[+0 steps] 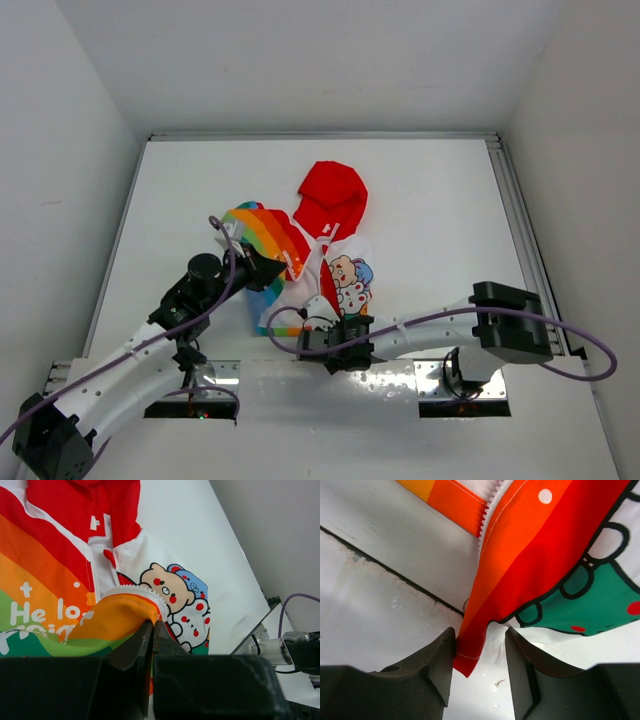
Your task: Zip up the jacket
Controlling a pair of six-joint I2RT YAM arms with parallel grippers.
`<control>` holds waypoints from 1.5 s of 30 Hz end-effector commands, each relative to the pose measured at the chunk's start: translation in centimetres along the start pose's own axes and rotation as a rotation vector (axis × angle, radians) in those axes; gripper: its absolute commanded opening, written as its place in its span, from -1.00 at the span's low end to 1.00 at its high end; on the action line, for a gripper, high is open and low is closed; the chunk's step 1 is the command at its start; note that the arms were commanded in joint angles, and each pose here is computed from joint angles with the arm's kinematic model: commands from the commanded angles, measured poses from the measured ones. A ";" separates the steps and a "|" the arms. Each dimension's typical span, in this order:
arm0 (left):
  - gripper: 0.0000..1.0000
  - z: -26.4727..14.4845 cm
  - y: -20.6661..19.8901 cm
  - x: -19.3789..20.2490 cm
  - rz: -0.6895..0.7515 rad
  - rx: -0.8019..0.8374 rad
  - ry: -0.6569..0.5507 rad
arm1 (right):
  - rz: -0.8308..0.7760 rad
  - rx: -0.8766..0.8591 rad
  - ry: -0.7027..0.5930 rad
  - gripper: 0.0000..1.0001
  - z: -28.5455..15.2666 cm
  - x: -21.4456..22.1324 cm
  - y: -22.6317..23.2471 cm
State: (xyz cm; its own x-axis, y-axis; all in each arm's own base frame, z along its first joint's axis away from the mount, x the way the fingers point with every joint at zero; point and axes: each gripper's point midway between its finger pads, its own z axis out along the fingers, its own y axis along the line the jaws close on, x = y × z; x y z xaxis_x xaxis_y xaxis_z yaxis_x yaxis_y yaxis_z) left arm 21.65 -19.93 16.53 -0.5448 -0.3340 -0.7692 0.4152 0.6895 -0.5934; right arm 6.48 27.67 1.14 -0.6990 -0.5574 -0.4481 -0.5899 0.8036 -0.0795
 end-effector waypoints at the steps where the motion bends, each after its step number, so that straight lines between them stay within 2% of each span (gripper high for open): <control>1: -1.00 -0.1 -1.9 -1.9 0.012 0.056 -0.054 | 0.015 0.005 -0.017 -0.15 0.4 -0.7 0.9; 4: -1.00 -0.1 -1.9 -2.0 0.013 0.054 -0.050 | 0.029 0.017 -0.009 -0.31 0.6 -0.3 0.6; 6: -1.00 -0.1 -1.8 -1.7 0.010 0.057 -0.047 | 0.033 0.020 -0.005 -0.31 0.6 0.0 0.4; 10: -1.00 0.0 -2.0 -1.8 0.014 0.064 -0.044 | 0.054 0.023 -0.023 -0.66 0.5 0.0 -0.1; 11: -1.00 0.0 -2.1 -1.8 0.013 0.068 -0.043 | 0.063 0.025 -0.044 -0.82 0.4 -0.3 -0.3; 15: -1.00 0.0 -2.5 -2.0 0.015 0.083 -0.044 | 0.147 -0.071 -0.171 -1.00 -1.4 -2.7 -0.2; 17: -1.00 0.0 -2.7 -1.9 0.010 0.099 -0.041 | 0.201 -0.118 -0.238 -1.00 -1.4 -3.5 -1.0; 18: -1.00 0.0 -2.9 -2.1 0.010 0.107 -0.048 | 0.260 -0.187 -0.282 -1.00 -2.9 -4.7 -1.2; 20: -1.00 0.0 -3.4 -2.0 0.010 0.131 -0.042 | 0.367 -0.308 -0.379 -1.00 -2.7 -6.0 -2.6; 21: -1.00 0.1 -3.6 -2.3 0.013 0.139 -0.045 | 0.405 -0.489 -0.372 -1.00 -3.8 -6.1 -1.2; 22: -1.00 0.0 -3.9 -2.3 0.015 0.152 -0.045 | 0.540 -0.591 -0.502 -1.00 -4.5 -8.3 -3.5; 23: -1.00 0.0 -4.0 -2.2 0.011 0.162 -0.042 | 0.635 -0.671 -0.505 -1.00 -5.0 -8.7 -3.9; 24: -1.00 0.1 -4.3 -2.4 0.009 0.174 -0.052 | 0.641 -0.781 -0.466 -1.00 -5.8 -8.3 -3.3; 26: -1.00 0.2 -4.3 -2.4 0.010 0.180 -0.048 | 0.698 -0.794 -0.404 -1.00 -4.6 -8.0 -4.0; 29: -1.00 0.4 -4.3 -2.0 0.007 0.182 -0.031 | 0.729 -0.766 -0.214 -1.00 -1.9 -4.9 -3.0; 33: -1.00 0.4 -4.2 -1.8 0.002 0.182 -0.029 | 0.822 -0.701 -0.148 -1.00 0.1 -2.2 -3.8; 35: -1.00 0.4 -4.1 -1.6 0.001 0.179 -0.025 | 0.808 -0.611 -0.164 -0.88 1.0 -1.8 -5.0; 36: -1.00 0.4 -4.1 -1.6 0.000 0.181 -0.028 | 0.809 -0.533 -0.123 -0.81 1.7 -0.4 -5.8; 37: -1.00 0.5 -4.1 -1.6 0.001 0.181 -0.024 | 0.794 -0.482 -0.126 -0.62 2.0 0.1 -6.5; 38: -1.00 0.5 -4.1 -1.6 0.004 0.180 -0.021 | 0.803 -0.418 -0.180 -0.52 2.1 -0.4 -7.8; 39: -1.00 0.7 -4.0 -1.5 0.004 0.173 -0.012 | 0.795 -0.362 -0.152 -0.44 2.3 0.9 -8.5; 41: -1.00 0.7 -3.9 -1.3 0.001 0.174 -0.008 | 0.772 -0.262 -0.195 -0.28 2.5 0.9 -10.4; 45: -1.00 1.2 -3.8 -1.1 -0.004 0.172 0.005 | 0.683 -0.188 -0.164 -0.18 1.8 0.7 -11.3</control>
State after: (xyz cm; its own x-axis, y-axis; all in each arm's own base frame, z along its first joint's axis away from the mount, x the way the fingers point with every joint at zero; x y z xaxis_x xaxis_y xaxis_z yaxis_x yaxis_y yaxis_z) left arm 21.25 -22.06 16.86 -0.5893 -0.3140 -0.7444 0.4758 0.6098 -0.6339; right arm 12.25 20.09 -0.24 -0.8988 0.1697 -0.4041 -0.0853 0.8366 0.5412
